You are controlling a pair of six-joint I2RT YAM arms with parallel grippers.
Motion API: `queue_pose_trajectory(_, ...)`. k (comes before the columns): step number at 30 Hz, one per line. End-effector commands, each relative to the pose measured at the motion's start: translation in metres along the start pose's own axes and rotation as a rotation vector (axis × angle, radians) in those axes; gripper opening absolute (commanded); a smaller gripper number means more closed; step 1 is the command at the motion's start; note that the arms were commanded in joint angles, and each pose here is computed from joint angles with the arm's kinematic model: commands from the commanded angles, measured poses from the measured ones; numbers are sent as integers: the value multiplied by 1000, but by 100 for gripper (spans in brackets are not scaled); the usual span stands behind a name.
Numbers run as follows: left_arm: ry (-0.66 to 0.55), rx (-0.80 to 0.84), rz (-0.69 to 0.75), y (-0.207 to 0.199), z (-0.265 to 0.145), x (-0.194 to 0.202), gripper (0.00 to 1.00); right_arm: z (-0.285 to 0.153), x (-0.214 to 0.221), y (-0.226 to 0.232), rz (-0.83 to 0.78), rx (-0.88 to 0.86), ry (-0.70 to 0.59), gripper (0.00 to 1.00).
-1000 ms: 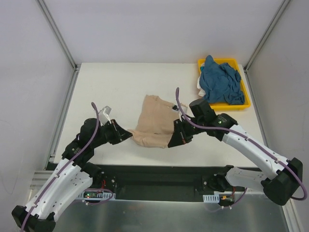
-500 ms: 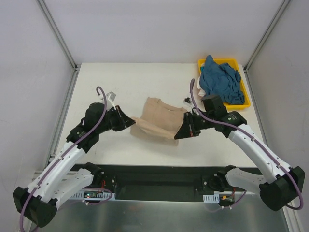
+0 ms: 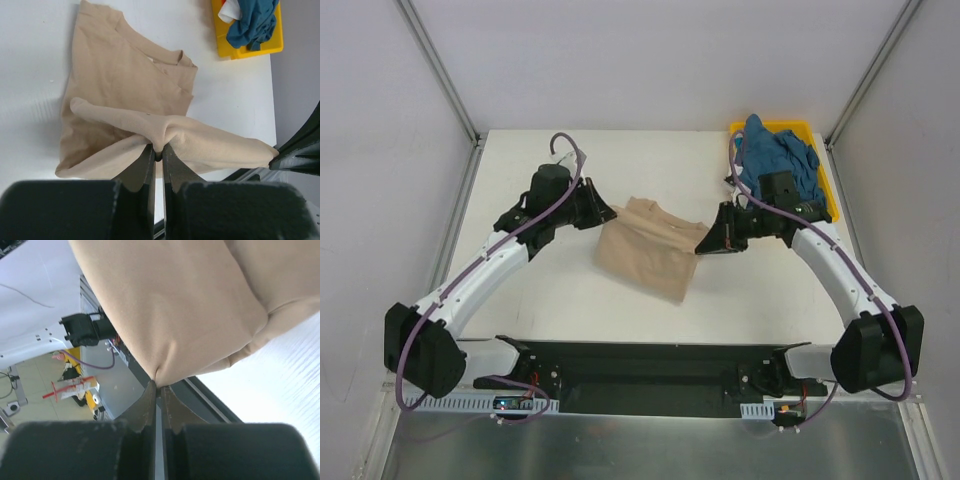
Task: Fold and stack the t-shirts
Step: Fold the long partially folded tshirt into a neat square
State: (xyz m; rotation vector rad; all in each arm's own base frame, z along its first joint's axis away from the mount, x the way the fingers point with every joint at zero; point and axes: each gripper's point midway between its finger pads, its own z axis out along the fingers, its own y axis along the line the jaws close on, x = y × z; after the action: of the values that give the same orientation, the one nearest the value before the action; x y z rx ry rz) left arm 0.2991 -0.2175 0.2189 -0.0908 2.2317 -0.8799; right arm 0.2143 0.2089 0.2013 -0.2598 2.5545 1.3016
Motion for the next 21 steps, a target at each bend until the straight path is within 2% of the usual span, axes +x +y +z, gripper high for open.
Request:
queue_pose_trajectory(1,-94,18,63,-8,20,-50,0,-5,-26,4,-21,-61,-7,1)
queue_pose_trajectory(15,68,51,28,15,122,-73,0,15,-78,-76,184,40,5,1)
queue_pose_trajectory(21,156,82,-17,28,165,-65,0,30,-89,-119,213,159,24,10)
